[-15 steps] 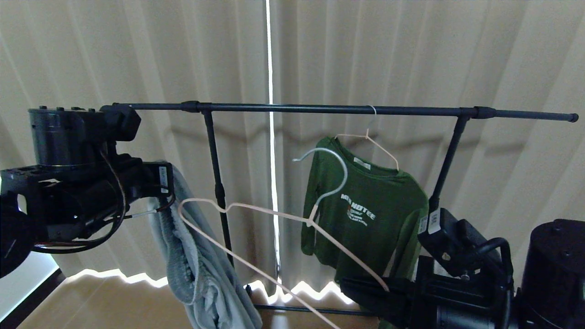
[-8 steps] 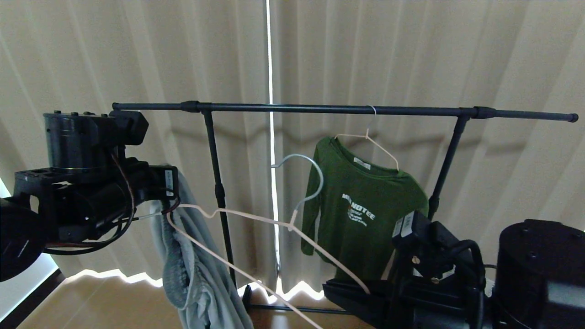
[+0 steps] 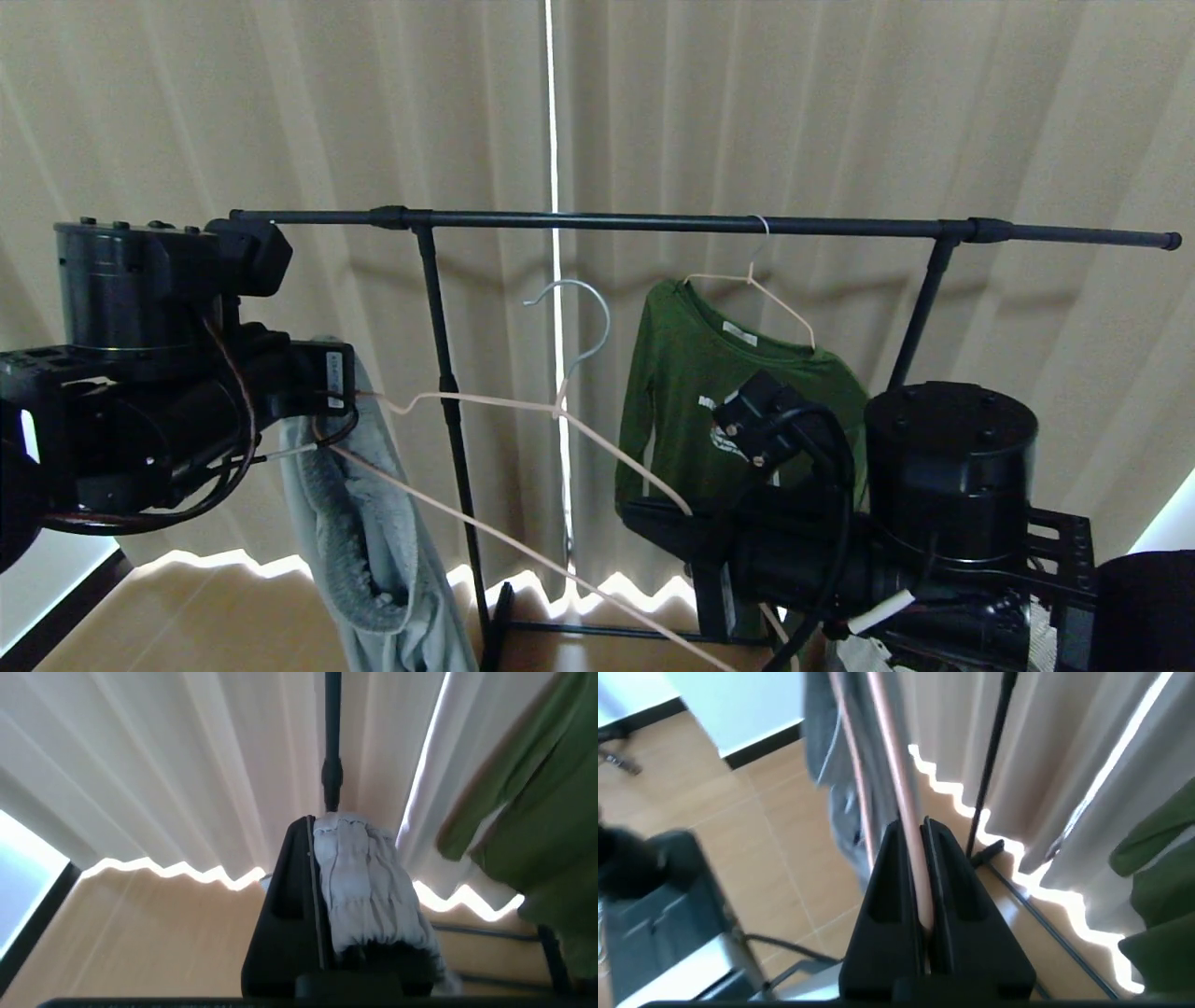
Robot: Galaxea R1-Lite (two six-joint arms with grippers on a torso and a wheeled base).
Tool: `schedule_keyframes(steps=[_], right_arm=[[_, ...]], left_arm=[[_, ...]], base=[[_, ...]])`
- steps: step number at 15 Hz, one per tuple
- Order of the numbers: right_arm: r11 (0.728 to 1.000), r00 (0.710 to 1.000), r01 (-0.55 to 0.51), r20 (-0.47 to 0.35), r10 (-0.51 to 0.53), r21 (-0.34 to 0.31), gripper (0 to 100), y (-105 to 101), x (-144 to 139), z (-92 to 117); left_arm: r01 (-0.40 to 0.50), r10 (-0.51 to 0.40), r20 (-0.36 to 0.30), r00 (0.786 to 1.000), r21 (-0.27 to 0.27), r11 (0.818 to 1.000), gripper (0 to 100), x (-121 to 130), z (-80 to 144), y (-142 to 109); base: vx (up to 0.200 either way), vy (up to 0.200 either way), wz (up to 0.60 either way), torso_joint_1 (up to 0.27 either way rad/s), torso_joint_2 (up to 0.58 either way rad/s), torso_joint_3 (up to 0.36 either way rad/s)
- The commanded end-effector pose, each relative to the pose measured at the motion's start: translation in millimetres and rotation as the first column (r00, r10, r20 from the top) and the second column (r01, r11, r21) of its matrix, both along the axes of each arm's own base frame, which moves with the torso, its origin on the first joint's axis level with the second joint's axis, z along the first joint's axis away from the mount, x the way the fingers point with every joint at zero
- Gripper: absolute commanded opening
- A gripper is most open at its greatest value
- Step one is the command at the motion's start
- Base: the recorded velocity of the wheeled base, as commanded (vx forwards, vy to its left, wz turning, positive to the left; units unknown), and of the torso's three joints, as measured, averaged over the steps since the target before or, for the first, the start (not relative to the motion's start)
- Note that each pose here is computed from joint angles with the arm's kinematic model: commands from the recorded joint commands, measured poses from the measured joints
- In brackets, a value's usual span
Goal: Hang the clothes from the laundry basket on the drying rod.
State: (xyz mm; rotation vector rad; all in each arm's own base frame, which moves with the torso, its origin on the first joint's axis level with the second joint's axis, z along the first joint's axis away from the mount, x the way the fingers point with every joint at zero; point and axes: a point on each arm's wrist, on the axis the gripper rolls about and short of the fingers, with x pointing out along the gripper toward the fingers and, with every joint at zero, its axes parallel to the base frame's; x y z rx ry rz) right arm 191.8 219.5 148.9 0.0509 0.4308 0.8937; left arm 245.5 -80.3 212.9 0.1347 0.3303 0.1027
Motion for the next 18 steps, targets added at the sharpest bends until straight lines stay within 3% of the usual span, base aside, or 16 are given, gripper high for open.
schedule_keyframes(steps=[1, 4, 9, 11, 14, 18], right_arm=[[1.0, 1.0, 0.026, -0.012, -0.026, -0.01, 0, 3.6, 13.7, -6.2], [0.999, 0.999, 0.046, -0.008, -0.046, -0.009, 0, 1.7, 20.3, -6.0], [0.997, 0.997, 0.082, -0.011, -0.082, -0.013, 0, -5.7, 28.3, -7.1], [0.996, 0.996, 0.086, -0.005, -0.086, -0.008, 0, -5.9, 30.1, -5.2], [0.996, 0.996, 0.084, 0.004, -0.084, 0.001, 0, -5.3, 30.0, -1.3], [0.999, 0.999, 0.047, 0.001, -0.047, -0.001, 0, -6.3, 12.6, 2.5]], left_arm=[[0.007, -0.007, 0.023, 1.0, -0.004, 1.0, 0, -8.5, 7.0, -1.9], [-0.004, 0.004, 0.017, 1.0, 0.015, 1.0, 0, -15.9, 10.5, 2.1], [0.037, -0.036, -0.013, 0.999, 0.158, 0.987, 0, -49.3, 23.2, 16.2], [0.089, -0.084, -0.034, 0.996, 0.178, 0.98, 0, -56.8, 17.6, 9.7], [0.126, -0.112, -0.095, 0.989, 0.157, 0.979, 0, -46.6, 0.3, -5.5], [0.026, -0.02, -0.101, 0.995, 0.062, 0.998, 0, -13.8, -6.1, -18.1]], base=[[0.0, 0.0, 0.0, 0.0, 0.0, 0.0], [0.0, 0.0, 0.0, 0.0, 0.0, 0.0], [0.0, 0.0, 0.0, 0.0, 0.0, 0.0], [0.0, 0.0, 0.0, 0.0, 0.0, 0.0], [0.0, 0.0, 0.0, 0.0, 0.0, 0.0], [0.0, 0.0, 0.0, 0.0, 0.0, 0.0]])
